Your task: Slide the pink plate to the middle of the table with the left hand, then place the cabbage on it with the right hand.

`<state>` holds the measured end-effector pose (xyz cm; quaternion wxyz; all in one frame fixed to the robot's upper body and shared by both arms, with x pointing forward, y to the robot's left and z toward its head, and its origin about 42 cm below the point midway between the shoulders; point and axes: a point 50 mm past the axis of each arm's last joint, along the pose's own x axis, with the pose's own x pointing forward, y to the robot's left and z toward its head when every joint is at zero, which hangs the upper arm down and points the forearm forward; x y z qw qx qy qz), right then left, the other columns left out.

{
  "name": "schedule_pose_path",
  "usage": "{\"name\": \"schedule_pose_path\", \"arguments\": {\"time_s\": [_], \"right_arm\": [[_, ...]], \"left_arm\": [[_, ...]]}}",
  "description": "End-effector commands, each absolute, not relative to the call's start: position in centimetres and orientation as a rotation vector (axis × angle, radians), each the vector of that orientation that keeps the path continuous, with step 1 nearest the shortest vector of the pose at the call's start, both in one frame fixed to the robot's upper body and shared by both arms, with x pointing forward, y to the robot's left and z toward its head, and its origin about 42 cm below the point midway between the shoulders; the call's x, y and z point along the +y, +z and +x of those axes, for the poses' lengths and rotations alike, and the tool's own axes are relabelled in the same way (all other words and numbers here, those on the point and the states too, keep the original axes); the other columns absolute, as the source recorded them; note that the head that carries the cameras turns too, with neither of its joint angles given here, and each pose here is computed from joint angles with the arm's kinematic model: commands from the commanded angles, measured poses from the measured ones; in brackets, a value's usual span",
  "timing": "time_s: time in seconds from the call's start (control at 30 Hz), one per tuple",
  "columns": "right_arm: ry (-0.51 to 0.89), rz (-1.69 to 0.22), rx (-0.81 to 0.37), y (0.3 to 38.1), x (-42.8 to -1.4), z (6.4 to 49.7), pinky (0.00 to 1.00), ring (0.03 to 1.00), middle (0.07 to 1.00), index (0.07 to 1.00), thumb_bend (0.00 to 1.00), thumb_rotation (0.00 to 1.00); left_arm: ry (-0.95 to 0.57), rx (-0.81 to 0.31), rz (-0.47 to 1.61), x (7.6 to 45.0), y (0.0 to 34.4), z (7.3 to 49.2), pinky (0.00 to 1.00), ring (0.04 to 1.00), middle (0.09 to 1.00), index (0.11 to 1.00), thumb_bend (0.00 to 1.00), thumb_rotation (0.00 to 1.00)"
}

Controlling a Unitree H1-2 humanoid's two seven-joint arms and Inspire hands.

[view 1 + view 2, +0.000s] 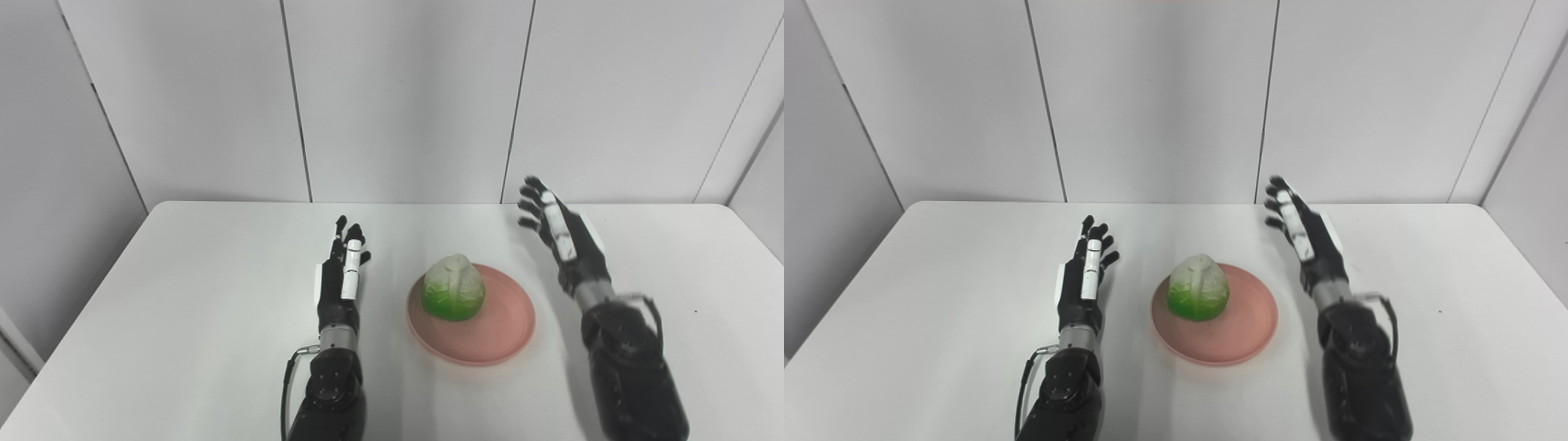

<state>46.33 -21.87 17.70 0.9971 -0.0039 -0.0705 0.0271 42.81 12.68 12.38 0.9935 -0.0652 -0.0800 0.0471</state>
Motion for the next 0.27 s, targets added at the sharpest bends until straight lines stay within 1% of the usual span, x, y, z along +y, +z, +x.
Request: {"name": "schedule_pose_path", "arguments": {"time_s": [0.0,0.07,0.1,0.17,0.23], "right_arm": [[0.015,0.017,-0.251,18.9,-20.4,46.5,0.93,0.921,0.934,0.945,0.95,1.0],[-0.008,0.035,-0.23,17.5,-19.8,45.9,0.96,0.934,0.947,0.964,0.94,1.0],[-0.015,0.046,-0.217,16.9,-19.4,45.6,0.96,0.944,0.954,0.972,0.91,1.0],[-0.026,0.06,-0.199,16.0,-18.8,45.1,0.95,0.94,0.952,0.968,0.89,1.0],[-0.034,0.068,-0.188,15.4,-18.4,44.7,0.95,0.935,0.946,0.961,0.86,1.0]], "left_arm": [[0.092,-0.145,-0.077,13.8,11.6,42.3,0.86,0.909,0.935,0.952,0.71,0.9],[0.079,-0.136,-0.062,13.9,11.8,42.3,0.87,0.919,0.944,0.958,0.76,0.92],[0.071,-0.127,-0.056,13.9,11.9,42.3,0.89,0.934,0.953,0.966,0.79,0.94],[0.058,-0.106,-0.054,13.9,12.1,42.3,0.91,0.944,0.959,0.97,0.81,0.95],[0.051,-0.089,-0.053,13.8,12.4,42.4,0.96,0.964,0.972,0.978,0.82,0.96]]}}
